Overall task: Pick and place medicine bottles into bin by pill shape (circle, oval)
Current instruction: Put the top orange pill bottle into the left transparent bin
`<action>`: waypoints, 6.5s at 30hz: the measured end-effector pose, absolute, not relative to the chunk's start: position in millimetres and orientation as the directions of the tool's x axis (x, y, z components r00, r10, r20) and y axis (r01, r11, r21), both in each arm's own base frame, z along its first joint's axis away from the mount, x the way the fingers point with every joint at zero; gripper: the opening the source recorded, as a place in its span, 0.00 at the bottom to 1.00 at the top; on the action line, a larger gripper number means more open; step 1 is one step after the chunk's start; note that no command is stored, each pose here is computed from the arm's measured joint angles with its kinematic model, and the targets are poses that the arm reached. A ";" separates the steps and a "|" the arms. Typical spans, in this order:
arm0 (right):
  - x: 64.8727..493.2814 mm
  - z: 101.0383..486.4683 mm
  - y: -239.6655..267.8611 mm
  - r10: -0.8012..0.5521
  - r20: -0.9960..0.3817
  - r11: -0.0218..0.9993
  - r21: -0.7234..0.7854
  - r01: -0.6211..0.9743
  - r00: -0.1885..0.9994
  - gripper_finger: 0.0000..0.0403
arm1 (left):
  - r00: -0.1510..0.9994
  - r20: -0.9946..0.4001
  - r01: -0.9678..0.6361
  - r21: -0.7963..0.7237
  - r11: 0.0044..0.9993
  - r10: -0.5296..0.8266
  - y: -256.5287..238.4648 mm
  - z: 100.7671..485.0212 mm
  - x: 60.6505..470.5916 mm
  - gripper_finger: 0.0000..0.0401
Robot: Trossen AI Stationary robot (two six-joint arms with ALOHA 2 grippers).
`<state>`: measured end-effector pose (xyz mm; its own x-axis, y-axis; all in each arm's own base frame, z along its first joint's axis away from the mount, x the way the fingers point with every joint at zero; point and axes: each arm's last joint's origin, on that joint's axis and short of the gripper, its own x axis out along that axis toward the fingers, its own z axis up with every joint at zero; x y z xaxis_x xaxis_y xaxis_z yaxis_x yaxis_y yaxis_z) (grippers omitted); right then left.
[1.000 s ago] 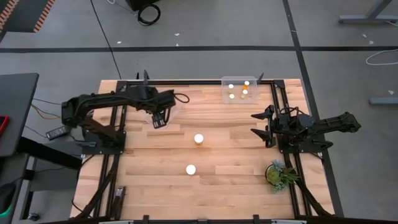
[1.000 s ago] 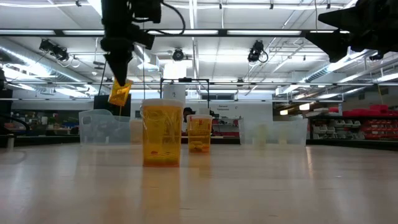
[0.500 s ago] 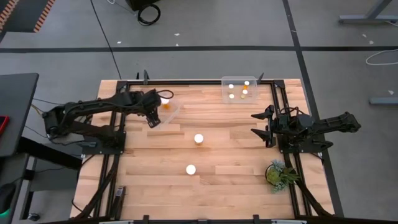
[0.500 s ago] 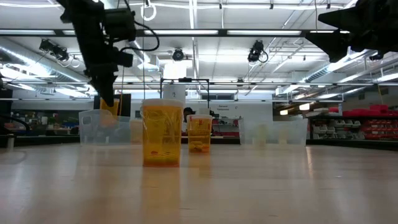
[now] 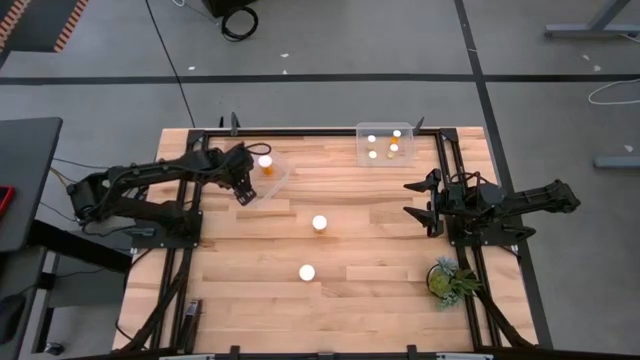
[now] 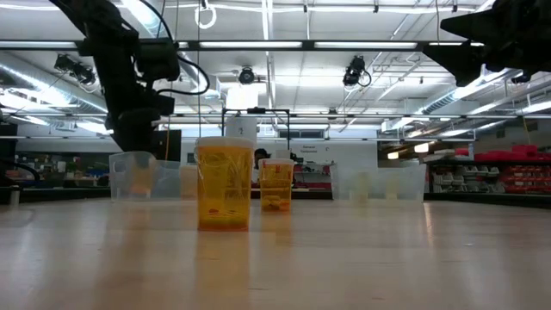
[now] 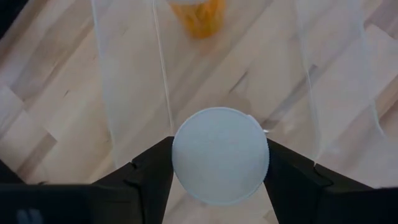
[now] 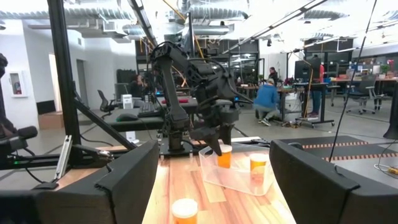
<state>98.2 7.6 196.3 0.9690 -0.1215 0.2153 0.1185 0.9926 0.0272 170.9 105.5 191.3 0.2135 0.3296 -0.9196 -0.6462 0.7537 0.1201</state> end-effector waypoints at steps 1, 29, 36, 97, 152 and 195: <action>98.2 196.3 7.6 -0.122 0.215 0.993 0.027 0.119 0.969 0.78 | 0.214 -0.920 -0.645 0.120 0.755 0.329 105.0 189.9 170.8 0.56; 98.2 196.3 7.6 -0.122 0.215 0.993 0.027 0.118 0.969 0.78 | 0.270 -0.892 -0.576 0.153 0.803 0.363 109.2 202.5 178.8 0.68; 98.1 196.3 7.6 -0.122 0.216 0.993 0.027 0.118 0.969 0.78 | 0.425 -0.832 -0.442 0.152 0.884 0.355 108.7 221.8 196.2 0.67; 99.6 194.3 7.9 -0.121 0.194 0.993 0.021 0.119 0.974 0.78 | 0.395 -0.918 0.140 0.042 0.989 -0.017 18.3 185.9 374.5 0.90; 101.6 190.9 8.1 -0.120 0.154 0.993 0.009 0.120 0.981 0.78 | 0.456 -0.890 0.159 0.085 0.984 0.003 30.6 196.4 375.0 0.57; 102.9 187.0 8.4 -0.119 0.113 0.993 -0.002 0.120 0.986 0.78 | 0.317 -0.906 -0.308 0.180 0.934 0.279 142.6 276.5 272.9 0.58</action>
